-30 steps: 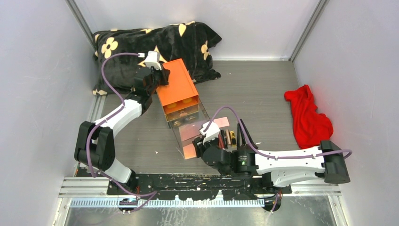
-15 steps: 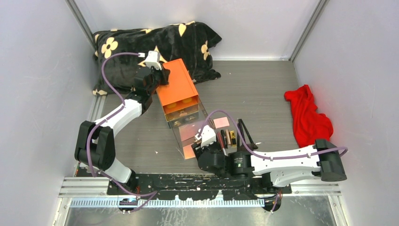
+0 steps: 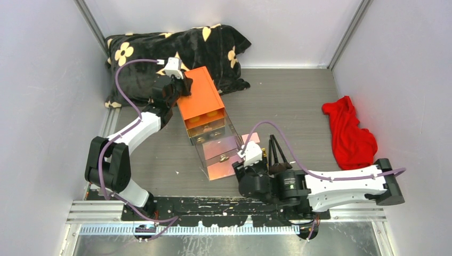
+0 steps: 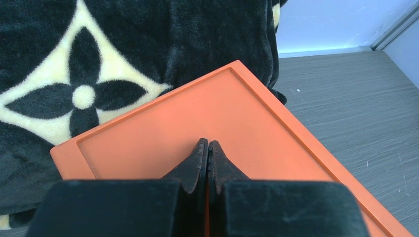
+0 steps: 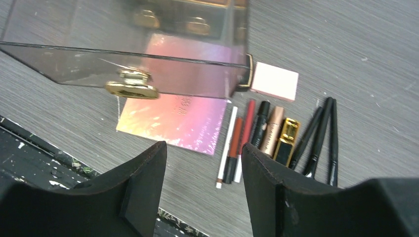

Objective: Organize the makeup
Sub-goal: Open the drawer in the storage box, then pick up the makeup from the center of the board.

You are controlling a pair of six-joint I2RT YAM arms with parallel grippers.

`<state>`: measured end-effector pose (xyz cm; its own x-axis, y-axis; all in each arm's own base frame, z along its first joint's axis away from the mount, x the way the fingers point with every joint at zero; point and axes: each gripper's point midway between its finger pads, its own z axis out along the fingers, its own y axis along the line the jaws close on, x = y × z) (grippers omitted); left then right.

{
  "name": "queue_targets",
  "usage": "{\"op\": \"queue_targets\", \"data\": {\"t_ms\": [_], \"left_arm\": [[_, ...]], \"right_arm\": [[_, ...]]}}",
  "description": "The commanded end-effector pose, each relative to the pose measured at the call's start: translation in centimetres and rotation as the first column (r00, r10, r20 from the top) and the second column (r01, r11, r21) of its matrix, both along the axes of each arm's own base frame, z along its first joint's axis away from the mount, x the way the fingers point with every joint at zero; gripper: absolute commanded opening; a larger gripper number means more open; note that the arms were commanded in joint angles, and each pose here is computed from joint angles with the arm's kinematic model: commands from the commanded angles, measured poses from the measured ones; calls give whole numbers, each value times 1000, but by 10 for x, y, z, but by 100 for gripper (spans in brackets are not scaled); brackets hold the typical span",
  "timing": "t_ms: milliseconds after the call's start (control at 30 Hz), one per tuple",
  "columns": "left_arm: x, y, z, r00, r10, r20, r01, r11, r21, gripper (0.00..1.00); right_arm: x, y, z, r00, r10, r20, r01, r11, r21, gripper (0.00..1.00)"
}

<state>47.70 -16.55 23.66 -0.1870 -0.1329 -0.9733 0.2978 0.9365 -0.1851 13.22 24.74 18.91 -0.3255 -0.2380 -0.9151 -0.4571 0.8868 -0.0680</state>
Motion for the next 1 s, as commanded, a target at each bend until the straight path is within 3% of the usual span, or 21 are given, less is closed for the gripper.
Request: {"op": "queue_targets", "data": {"t_ms": [0, 100, 267, 467, 733, 967], "left_arm": [[-48, 26, -134, 908, 57, -416, 19, 984, 177, 0], [-47, 25, -132, 908, 56, -414, 19, 984, 175, 0], [-49, 26, -128, 910, 60, -410, 14, 984, 175, 0], [-49, 28, -122, 915, 66, -399, 4, 985, 171, 0], [-54, 31, -110, 924, 74, -375, -13, 987, 162, 0], [-56, 30, -97, 929, 70, -364, -16, 989, 149, 1]], "right_arm": [[2, -41, 0, 996, -87, -20, 87, 995, 41, 62], [0, -51, -3, 997, -73, -40, 77, 991, 109, 62], [0, -74, -6, 994, -85, -69, 102, 949, 299, 73], [4, -95, 4, 991, -105, -83, 132, 877, 462, 73], [5, -90, 4, 986, -143, -80, 163, 920, 356, 76], [15, -78, 26, 978, -211, -4, 203, 938, 282, 82]]}}
